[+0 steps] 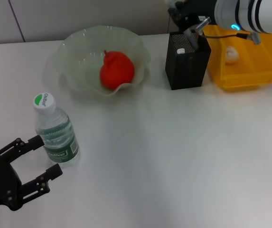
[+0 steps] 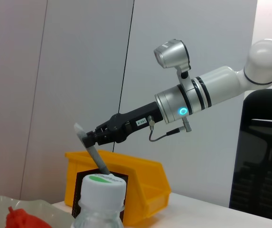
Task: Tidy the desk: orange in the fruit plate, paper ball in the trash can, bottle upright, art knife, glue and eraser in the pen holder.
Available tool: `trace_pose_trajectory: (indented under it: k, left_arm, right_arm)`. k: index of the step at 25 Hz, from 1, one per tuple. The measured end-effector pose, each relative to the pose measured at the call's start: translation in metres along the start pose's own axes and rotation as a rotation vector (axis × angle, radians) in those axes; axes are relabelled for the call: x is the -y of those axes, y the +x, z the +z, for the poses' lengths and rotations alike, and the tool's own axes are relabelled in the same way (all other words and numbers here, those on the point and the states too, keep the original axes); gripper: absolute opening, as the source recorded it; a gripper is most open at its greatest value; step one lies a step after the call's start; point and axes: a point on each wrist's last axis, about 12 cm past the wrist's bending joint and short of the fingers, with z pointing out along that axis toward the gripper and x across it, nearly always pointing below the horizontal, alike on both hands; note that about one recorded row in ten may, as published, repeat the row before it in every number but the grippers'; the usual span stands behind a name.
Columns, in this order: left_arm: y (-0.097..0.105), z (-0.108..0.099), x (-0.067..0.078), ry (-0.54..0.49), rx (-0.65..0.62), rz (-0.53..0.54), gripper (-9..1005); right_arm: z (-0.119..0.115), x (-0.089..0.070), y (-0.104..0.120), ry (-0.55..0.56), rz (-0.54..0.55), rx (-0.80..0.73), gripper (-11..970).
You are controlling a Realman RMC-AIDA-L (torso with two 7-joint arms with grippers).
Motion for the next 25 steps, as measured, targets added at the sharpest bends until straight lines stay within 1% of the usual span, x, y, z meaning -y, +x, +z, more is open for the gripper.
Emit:
trace_pose_trajectory:
  k: [7, 11, 13, 15, 16, 17, 18, 19, 20, 21, 22, 23, 25]
  left_arm:
    - [-0.001, 0.001, -0.001, 0.003, 0.001, 0.002, 786]
    - [-0.001, 0.001, 0.0, 0.006, 0.003, 0.003, 786]
    - [-0.001, 0.0, 0.0, 0.009, 0.004, 0.005, 786]
    - [-0.002, -0.001, 0.0, 0.012, 0.005, 0.005, 786]
    - [-0.002, -0.001, 0.0, 0.013, 0.006, 0.003, 786]
    - [-0.003, -0.002, 0.0, 0.015, 0.004, -0.004, 786]
    - [-0.003, -0.002, 0.0, 0.017, 0.002, -0.01, 786]
    - [-0.003, -0.002, 0.0, 0.017, 0.002, -0.01, 786]
    - [-0.004, -0.003, -0.001, 0.029, -0.003, -0.019, 786]
    - [-0.004, -0.003, -0.001, 0.031, -0.004, -0.019, 786]
    - [-0.005, -0.003, -0.001, 0.038, -0.004, -0.02, 786]
    - [-0.005, -0.003, -0.001, 0.038, -0.004, -0.02, 786]
    - [-0.005, -0.003, -0.001, 0.039, -0.004, -0.02, 786]
  right_arm:
    - [0.004, 0.001, 0.006, 0.002, 0.015, -0.013, 158]
    - [0.001, 0.003, 0.007, 0.007, 0.019, -0.011, 351]
    - [-0.01, 0.004, 0.008, 0.006, 0.025, 0.001, 440]
    - [-0.02, 0.002, 0.01, -0.022, 0.045, -0.002, 521]
    - [-0.02, 0.002, 0.01, -0.022, 0.045, -0.002, 561]
    - [-0.031, 0.001, 0.012, -0.076, 0.09, -0.009, 602]
    - [-0.031, 0.001, 0.012, -0.076, 0.09, -0.009, 619]
    - [-0.038, 0.0, 0.014, -0.12, 0.116, -0.013, 636]
    - [-0.052, -0.002, 0.022, -0.23, 0.154, -0.009, 653]
    - [-0.052, -0.002, 0.022, -0.23, 0.154, -0.009, 654]
    - [-0.068, -0.003, 0.033, -0.36, 0.176, 0.034, 654]
    - [-0.068, -0.003, 0.033, -0.36, 0.176, 0.034, 655]
    - [-0.083, -0.003, 0.046, -0.463, 0.173, 0.087, 656]
